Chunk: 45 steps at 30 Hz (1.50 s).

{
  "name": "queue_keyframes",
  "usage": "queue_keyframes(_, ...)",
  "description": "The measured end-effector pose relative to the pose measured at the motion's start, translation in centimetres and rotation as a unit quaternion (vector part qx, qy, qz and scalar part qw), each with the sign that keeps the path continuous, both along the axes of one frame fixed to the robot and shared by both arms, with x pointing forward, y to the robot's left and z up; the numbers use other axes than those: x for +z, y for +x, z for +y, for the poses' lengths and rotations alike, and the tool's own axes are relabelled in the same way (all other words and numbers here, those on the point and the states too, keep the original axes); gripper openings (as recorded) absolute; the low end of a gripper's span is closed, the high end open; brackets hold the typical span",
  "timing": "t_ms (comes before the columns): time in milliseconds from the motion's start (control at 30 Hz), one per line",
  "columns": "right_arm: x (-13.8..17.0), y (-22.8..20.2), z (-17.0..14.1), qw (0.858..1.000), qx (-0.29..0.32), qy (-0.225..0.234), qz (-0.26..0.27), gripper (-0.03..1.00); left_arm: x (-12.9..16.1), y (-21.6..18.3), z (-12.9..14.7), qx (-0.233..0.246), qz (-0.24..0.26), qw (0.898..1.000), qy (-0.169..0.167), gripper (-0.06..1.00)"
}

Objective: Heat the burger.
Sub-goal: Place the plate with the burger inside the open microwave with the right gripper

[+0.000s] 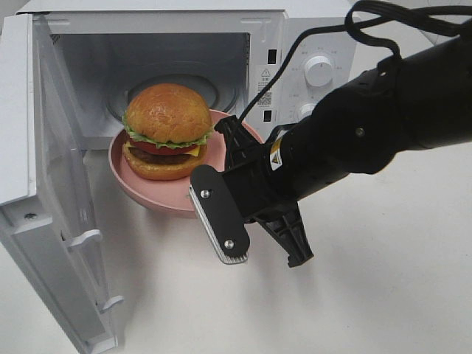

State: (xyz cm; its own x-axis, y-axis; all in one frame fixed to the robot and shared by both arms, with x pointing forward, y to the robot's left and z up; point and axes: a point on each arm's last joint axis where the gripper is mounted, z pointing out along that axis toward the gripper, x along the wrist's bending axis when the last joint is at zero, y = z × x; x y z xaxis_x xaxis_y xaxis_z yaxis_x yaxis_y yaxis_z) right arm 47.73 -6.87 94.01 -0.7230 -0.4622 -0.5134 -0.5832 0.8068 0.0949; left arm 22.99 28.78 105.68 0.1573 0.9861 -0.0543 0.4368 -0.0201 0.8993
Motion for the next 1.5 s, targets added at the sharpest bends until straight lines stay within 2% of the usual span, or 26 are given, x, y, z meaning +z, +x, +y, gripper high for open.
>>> queue_keyframes(633,1.1,5.1,4.1,0.999,-0.029,-0.005,-0.017,0.05,0.0,0.0,0.0,0.0,0.0,1.0,0.0,0.96)
queue_keyframes(933,0.4,7.2,4.6,0.999,-0.05,-0.012,-0.012,0.05,0.0,0.0,0.0,0.0,0.0,1.0,0.0,0.96)
queue_keyframes(1133,0.7,9.0,5.4,0.997,-0.069,0.004,-0.02,0.05,0.0,0.0,0.0,0.0,0.0,1.0,0.0,0.96)
queue_keyframes(1500,-0.1,12.1,7.1,0.994,-0.108,-0.003,0.002,0.05,0.0,0.0,0.0,0.0,0.0,1.0,0.0,0.96)
